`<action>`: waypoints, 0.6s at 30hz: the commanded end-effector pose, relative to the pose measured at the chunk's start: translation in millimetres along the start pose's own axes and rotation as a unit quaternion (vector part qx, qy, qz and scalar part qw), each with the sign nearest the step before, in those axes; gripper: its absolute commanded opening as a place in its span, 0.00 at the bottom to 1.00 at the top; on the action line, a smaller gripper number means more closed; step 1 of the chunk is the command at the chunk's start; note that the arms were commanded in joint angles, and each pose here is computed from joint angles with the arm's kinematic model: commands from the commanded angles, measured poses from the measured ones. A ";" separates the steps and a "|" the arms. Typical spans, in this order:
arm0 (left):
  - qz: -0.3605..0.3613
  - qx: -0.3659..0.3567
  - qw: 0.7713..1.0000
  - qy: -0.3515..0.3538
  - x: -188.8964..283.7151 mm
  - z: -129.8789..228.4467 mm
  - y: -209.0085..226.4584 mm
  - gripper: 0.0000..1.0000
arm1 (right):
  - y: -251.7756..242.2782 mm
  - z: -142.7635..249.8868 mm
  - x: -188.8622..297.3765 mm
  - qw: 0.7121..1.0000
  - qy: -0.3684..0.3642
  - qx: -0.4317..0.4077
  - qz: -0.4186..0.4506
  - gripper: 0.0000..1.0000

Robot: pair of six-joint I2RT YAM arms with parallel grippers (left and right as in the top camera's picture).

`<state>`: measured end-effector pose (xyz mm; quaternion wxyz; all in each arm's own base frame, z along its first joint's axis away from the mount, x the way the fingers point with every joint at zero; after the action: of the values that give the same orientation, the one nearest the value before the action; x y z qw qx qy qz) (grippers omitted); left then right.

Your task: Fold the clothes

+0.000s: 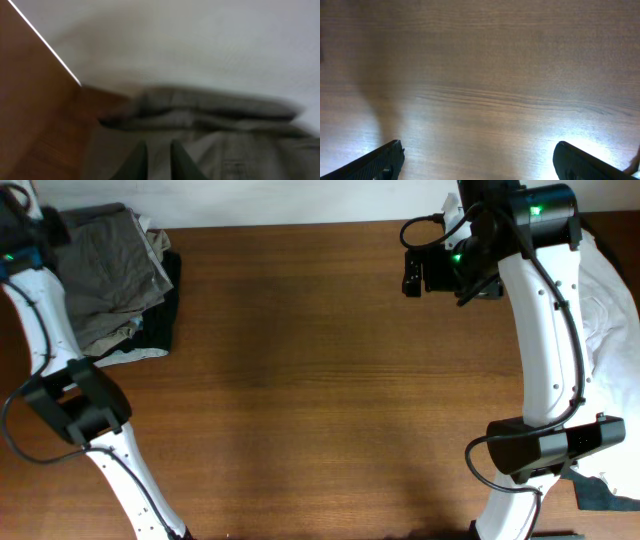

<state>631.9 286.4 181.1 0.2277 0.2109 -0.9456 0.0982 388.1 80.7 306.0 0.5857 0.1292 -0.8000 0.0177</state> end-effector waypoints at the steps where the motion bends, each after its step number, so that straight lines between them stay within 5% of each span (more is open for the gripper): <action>1: -0.033 0.009 0.999 0.041 -43.8 64.9 14.5 0.26 | 0.4 2.8 4.5 1.000 -0.002 0.003 -0.004 0.99; 4: -0.043 0.009 0.997 0.059 -51.2 83.0 19.3 0.32 | 0.4 2.8 4.5 1.000 -0.002 0.003 -0.004 0.99; 5: -0.042 0.009 0.997 0.059 -51.2 83.3 19.2 0.40 | 0.4 2.8 4.5 1.000 -0.002 0.003 -0.004 0.99; 6: -0.041 0.009 0.998 0.056 -47.7 77.2 17.8 0.61 | 0.8 2.7 4.5 1.000 -0.002 0.003 -0.005 0.99; 12: -0.003 0.007 1.000 0.018 5.2 4.2 -7.8 0.75 | 5.0 2.6 4.6 1.000 -0.002 0.003 -0.019 0.99; 18: 0.070 -0.004 0.997 -0.016 63.1 -52.2 -56.6 0.76 | 5.0 2.6 4.6 1.000 -0.002 0.003 -0.019 0.99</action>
<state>626.5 265.3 170.1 0.2721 0.1985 -0.9346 0.1143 387.4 84.4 306.5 0.5856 0.1397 -0.7984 0.0097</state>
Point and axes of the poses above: each gripper's point midway between its finger pads, its own x axis back along the fingers, its own y axis along the line the jaws close on, z = x × y, the point moved 3 cm from there along x, back along the fingers, and after that the axes turned 12 degrees about x, right-handed, at the moved point
